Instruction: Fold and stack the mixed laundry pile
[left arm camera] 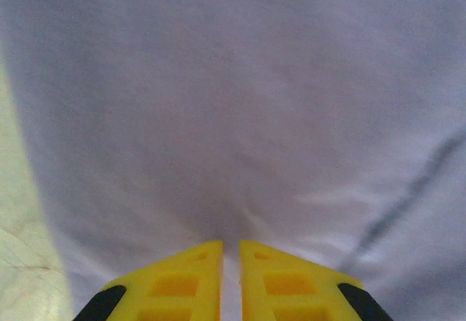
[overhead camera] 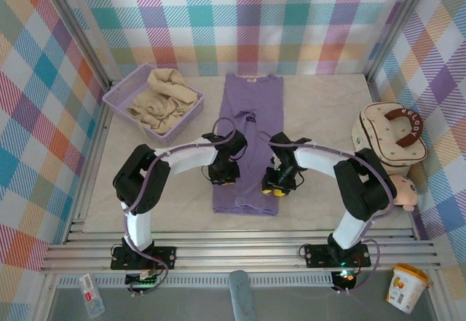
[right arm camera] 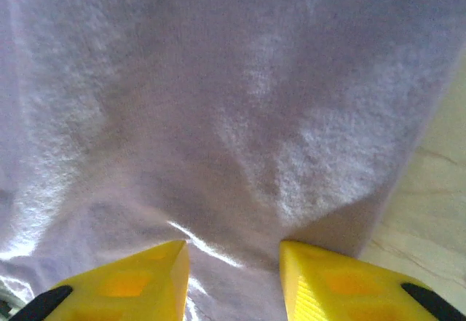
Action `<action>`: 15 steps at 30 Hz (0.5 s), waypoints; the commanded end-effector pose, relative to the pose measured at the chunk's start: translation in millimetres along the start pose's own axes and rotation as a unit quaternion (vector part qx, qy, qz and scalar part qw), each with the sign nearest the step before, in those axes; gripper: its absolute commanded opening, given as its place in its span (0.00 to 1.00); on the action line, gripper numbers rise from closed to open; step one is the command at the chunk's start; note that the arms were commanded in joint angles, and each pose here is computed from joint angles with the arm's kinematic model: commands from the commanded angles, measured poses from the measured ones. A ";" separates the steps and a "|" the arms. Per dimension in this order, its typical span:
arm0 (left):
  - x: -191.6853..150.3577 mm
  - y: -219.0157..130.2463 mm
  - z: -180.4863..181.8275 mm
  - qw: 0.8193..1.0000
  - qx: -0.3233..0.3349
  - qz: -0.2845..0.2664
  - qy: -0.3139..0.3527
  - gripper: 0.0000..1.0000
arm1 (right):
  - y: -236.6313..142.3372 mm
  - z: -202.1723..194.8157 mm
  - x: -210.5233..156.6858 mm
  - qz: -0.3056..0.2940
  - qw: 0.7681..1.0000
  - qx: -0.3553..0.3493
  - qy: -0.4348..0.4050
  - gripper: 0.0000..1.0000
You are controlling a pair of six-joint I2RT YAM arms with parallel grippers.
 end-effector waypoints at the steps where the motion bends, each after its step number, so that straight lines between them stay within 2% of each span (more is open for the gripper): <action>1: 1.7 16.1 13.8 0.999 0.032 0.002 0.010 0.14 | 11.7 -33.3 -25.2 0.028 0.996 -0.072 0.048 0.39; 5: 2.3 15.3 7.4 0.999 0.020 0.003 0.029 0.15 | 9.1 -54.7 -31.3 0.029 0.988 -0.136 0.066 0.39; 8: 6.1 9.6 1.1 0.999 0.013 -0.003 0.042 0.17 | 2.3 -45.7 -20.9 0.013 0.990 -0.124 0.062 0.41; 11: 6.7 -6.7 -6.3 0.999 0.000 -0.004 0.048 0.33 | -11.1 -28.6 -14.0 -0.009 0.994 -0.089 0.063 0.47; 13: 3.3 -21.2 -7.8 0.999 -0.016 -0.004 0.043 0.54 | -21.1 -21.5 -16.9 -0.026 0.995 -0.069 0.071 0.54; 15: -2.9 -34.3 -6.7 0.999 -0.032 0.001 0.038 0.62 | -28.7 -18.6 -24.1 -0.038 0.995 -0.052 0.081 0.61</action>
Point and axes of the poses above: each hand's point on the last joint's axis, 136 mm out from that joint toward the fingers, its own y axis out along the fingers, its own z axis along the line the jaws close on, x = y × z, the point moved 2 cm from there along -y, back along the fingers, and after that the axes turned 11 degrees about -y, right-handed, at the moved point
